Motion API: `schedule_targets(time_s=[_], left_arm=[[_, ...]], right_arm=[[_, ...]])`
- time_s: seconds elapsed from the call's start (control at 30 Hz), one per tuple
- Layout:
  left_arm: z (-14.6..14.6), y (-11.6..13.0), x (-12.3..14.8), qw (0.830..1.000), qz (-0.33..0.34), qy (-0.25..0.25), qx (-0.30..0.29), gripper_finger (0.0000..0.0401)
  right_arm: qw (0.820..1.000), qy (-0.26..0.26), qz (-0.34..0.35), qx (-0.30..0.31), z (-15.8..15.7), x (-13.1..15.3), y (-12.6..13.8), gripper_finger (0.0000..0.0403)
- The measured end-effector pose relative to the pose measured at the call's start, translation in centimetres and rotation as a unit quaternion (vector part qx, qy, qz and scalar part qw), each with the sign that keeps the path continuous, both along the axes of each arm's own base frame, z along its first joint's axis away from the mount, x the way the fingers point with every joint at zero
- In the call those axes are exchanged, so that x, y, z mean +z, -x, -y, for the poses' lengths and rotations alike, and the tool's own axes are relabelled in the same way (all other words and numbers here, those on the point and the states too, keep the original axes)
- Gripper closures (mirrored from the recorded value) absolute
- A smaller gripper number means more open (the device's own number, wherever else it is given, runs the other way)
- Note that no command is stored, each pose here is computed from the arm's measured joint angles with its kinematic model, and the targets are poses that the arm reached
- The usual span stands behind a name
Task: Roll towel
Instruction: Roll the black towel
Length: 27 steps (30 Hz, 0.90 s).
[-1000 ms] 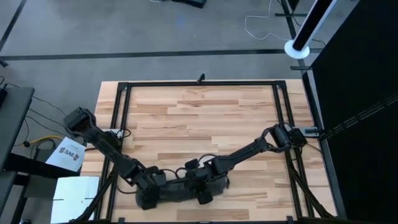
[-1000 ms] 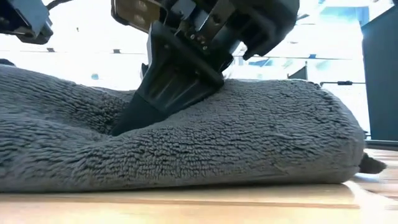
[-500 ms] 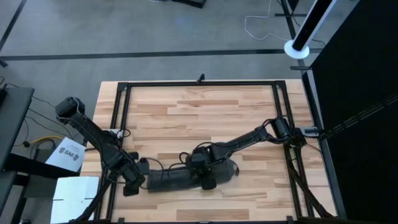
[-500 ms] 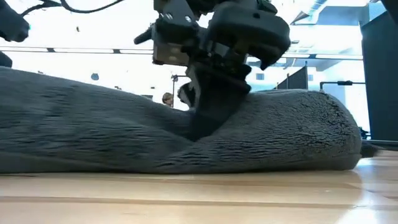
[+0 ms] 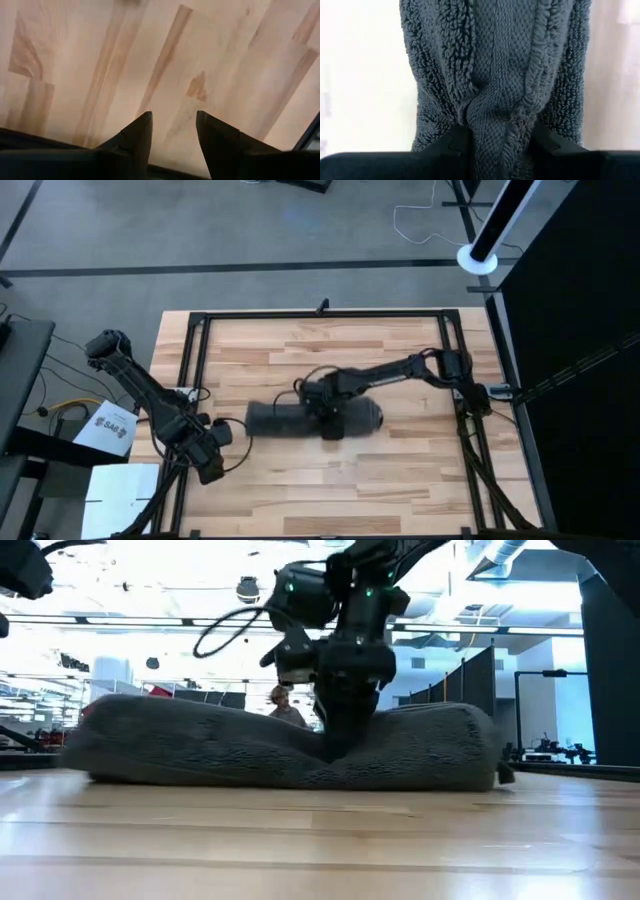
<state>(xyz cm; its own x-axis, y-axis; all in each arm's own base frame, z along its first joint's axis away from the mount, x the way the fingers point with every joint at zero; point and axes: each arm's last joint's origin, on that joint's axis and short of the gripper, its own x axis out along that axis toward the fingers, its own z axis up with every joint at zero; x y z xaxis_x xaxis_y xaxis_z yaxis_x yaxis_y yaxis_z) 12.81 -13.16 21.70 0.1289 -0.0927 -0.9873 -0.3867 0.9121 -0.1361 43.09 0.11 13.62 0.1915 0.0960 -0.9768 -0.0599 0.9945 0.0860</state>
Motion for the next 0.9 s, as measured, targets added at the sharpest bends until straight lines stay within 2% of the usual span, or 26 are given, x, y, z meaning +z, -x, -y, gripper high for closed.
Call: schedule_targets(time_s=[0.2,0.3,0.43,0.73,0.8,0.9], left_arm=[[0.6,0.4,0.0,1.000,0.012,-0.001,0.020,0.0261],[0.8,0.6,0.0,0.999,0.020,-0.004,0.036,0.0261],[1.2,1.0,0.1,0.998,0.029,-0.001,0.049,0.0260],[1.8,1.6,0.1,0.997,0.030,0.010,0.071,0.0260],[1.9,1.6,0.1,0.997,0.033,0.014,0.070,0.0260],[2.0,1.6,0.2,0.997,0.036,0.019,0.072,0.0260]], right_arm=[[1.000,0.017,-0.012,-0.010,5.0,1.3,1.1,0.0303],[0.999,0.004,-0.020,-0.026,7.0,1.3,1.6,0.0303],[0.999,-0.027,-0.013,-0.033,7.8,1.3,1.7,0.0303],[1.000,-0.023,0.003,-0.004,7.7,1.3,1.4,0.0304],[1.000,-0.023,0.007,-0.004,7.7,1.3,1.3,0.0285],[1.000,-0.024,0.007,-0.003,7.7,1.4,1.3,0.0232]])
